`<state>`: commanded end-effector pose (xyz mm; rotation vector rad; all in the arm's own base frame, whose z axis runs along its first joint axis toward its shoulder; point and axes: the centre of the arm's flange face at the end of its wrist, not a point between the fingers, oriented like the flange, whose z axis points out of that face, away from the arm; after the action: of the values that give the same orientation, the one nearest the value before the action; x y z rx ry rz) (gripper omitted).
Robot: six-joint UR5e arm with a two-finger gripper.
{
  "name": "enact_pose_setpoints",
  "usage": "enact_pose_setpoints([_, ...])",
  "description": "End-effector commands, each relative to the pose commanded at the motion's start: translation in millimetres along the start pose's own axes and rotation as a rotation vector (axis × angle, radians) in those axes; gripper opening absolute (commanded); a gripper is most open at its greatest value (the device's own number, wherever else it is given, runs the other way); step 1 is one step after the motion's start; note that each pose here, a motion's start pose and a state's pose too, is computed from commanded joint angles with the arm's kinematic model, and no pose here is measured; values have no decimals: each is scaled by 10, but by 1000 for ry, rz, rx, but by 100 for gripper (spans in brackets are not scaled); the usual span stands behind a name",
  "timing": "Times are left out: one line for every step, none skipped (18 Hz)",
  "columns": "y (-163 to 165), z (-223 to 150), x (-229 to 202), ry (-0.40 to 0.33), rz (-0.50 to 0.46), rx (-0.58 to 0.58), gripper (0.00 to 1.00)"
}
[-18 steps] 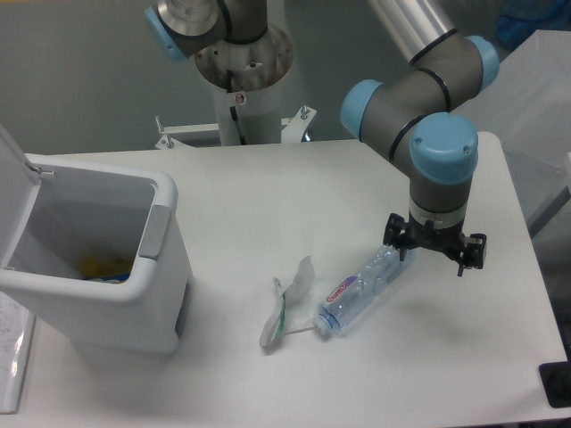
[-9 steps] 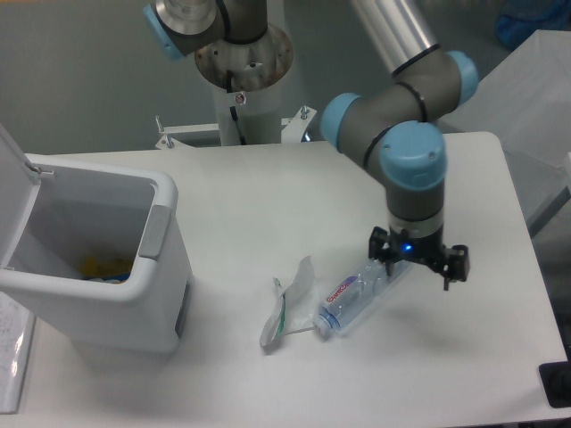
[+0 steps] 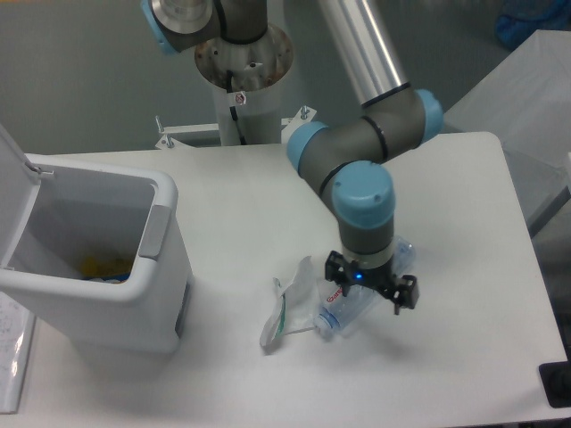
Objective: Place the trash in the trash can
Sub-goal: 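Move the open gripper over the clear plastic water bottle and lower, then close the gripper on the bottle's cap end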
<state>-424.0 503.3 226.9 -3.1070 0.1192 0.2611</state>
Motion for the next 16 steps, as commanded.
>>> enact_pose_setpoints([-3,18,12,8,2,4,100])
enact_pose_setpoints([-8,27,5,9,2,3,100])
enact_pose_setpoints([-18,49,-6,11,2,2,100])
enact_pose_setpoints([-22,49,-15,10,2,1,100])
enact_pose_setpoints([-24,59,-13,12,2,1,100])
enact_pose_setpoints([-22,104,-4,18,4,-3,100])
enact_pose_setpoints([-33,157,3,24,5,-8,100])
enact_pose_setpoints([-41,223,1,30,6,-13,100])
enact_pose_setpoints([-58,294,-12,36,6,-17,100])
enact_pose_setpoints([-93,357,-42,37,7,-21,100])
enact_pose_setpoints([-162,409,-74,33,13,-24,100])
enact_pose_setpoints([-205,482,-92,35,15,-28,100])
enact_pose_setpoints([-223,510,-113,35,15,-28,100])
enact_pose_setpoints([-232,524,-124,35,15,-28,100])
enact_pose_setpoints([-231,525,-123,37,18,-29,100])
enact_pose_setpoints([-233,525,-122,38,18,-27,100])
